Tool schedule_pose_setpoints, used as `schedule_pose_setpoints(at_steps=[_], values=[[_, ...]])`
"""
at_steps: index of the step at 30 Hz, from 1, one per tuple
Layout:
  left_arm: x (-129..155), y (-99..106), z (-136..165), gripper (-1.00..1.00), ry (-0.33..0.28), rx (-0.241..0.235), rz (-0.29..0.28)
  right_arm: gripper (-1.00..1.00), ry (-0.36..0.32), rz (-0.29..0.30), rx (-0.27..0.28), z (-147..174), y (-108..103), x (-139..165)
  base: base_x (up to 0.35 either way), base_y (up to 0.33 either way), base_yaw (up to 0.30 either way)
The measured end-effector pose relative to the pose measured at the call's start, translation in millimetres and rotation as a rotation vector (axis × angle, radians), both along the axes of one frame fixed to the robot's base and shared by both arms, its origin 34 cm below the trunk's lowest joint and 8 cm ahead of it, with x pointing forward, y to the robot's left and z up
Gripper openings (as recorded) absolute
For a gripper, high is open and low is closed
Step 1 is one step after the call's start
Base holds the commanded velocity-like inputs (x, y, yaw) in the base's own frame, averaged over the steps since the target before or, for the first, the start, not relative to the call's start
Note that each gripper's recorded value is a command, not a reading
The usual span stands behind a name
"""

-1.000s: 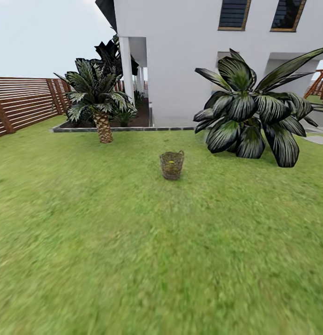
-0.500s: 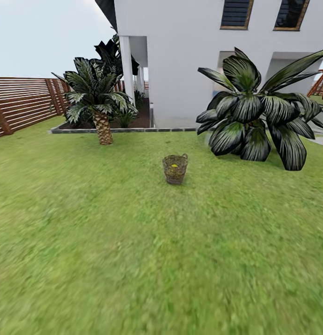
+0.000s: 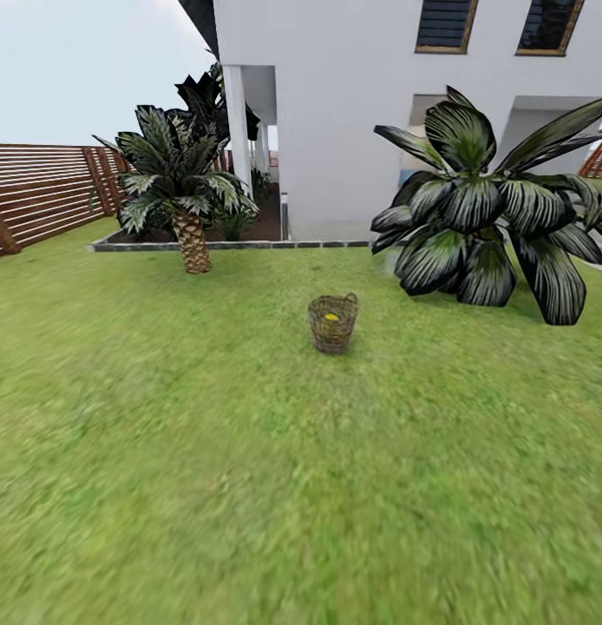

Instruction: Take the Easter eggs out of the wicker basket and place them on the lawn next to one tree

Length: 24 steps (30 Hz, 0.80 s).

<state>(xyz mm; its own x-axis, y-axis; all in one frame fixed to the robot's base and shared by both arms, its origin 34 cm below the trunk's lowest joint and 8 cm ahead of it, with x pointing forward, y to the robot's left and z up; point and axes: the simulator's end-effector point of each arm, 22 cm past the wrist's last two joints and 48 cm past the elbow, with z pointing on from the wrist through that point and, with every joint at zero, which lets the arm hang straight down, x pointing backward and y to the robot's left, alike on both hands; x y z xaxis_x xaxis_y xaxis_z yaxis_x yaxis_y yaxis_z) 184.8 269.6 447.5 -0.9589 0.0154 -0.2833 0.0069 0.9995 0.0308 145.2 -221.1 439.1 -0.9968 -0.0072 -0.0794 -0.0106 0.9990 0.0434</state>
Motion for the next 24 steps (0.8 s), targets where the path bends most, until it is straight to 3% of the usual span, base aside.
schedule_pose_setpoints(at_steps=[24], values=[[0.4, -0.4, 0.0, 1.0, -0.001, -0.001, -0.004, 1.0, 0.0, 0.0, 0.0, 0.0, 0.0, 0.0, 0.324, 0.095, 0.0]])
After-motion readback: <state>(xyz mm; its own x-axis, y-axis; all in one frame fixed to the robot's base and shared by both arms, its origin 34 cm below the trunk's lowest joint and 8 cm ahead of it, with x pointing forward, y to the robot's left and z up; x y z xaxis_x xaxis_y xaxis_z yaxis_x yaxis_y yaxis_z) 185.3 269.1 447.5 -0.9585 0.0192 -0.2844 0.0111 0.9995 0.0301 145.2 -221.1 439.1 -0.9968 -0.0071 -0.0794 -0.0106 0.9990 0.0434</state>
